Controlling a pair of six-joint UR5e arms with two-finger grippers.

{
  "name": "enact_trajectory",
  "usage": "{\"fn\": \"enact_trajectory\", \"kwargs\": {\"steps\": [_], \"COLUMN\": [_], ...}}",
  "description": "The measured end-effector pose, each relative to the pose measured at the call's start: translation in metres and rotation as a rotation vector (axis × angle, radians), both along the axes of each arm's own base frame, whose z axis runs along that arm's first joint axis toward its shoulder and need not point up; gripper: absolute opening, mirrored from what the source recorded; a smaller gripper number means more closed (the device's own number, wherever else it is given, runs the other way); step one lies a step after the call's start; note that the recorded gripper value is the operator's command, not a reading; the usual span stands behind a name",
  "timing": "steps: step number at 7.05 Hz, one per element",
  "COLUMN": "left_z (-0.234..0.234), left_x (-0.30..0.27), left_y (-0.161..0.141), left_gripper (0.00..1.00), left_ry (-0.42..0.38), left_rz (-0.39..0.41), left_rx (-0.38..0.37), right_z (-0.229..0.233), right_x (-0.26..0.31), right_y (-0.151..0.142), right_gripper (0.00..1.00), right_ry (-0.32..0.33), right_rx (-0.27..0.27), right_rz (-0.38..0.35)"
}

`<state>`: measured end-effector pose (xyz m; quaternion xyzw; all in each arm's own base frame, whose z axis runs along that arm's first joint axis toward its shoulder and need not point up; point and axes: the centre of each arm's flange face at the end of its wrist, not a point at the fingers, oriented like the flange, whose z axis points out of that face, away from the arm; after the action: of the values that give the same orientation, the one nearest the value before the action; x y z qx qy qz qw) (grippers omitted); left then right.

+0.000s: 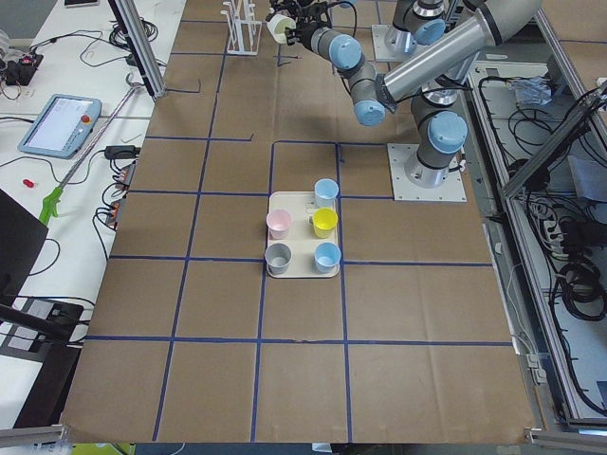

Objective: Transfer IKEA cup to right arm and place on rack

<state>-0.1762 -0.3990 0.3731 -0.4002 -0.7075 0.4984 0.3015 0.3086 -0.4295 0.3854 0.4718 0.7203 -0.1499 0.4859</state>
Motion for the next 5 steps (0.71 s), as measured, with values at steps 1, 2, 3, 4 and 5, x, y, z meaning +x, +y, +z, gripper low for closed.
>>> {"fn": "enact_trajectory", "kwargs": {"steps": [1, 2, 3, 4, 5], "left_z": [0.001, 0.003, 0.004, 0.005, 0.005], "left_x": [0.002, 0.009, 0.026, 0.058, 0.087], "left_y": [-0.001, -0.003, -0.008, -0.017, -0.025], "left_gripper": [0.99, 0.99, 0.99, 0.99, 0.99], "left_ry": [0.002, 0.002, 0.004, 0.007, 0.007], "left_rz": [0.01, 0.03, 0.075, 0.152, 0.224], "left_rx": [0.003, 0.005, 0.007, 0.009, 0.013], "right_z": [-0.001, -0.001, -0.001, -0.001, -0.002], "right_x": [0.0, 0.0, 0.0, 0.0, 0.0], "right_y": [0.0, 0.0, 0.0, 0.0, 0.0], "right_gripper": [0.34, 0.33, 0.29, 0.24, 0.2], "right_ry": [0.001, 0.001, 0.001, 0.001, 0.003], "right_rx": [0.001, 0.001, 0.002, 0.002, 0.001], "right_rz": [0.0, 0.0, 0.001, 0.003, 0.004]}}
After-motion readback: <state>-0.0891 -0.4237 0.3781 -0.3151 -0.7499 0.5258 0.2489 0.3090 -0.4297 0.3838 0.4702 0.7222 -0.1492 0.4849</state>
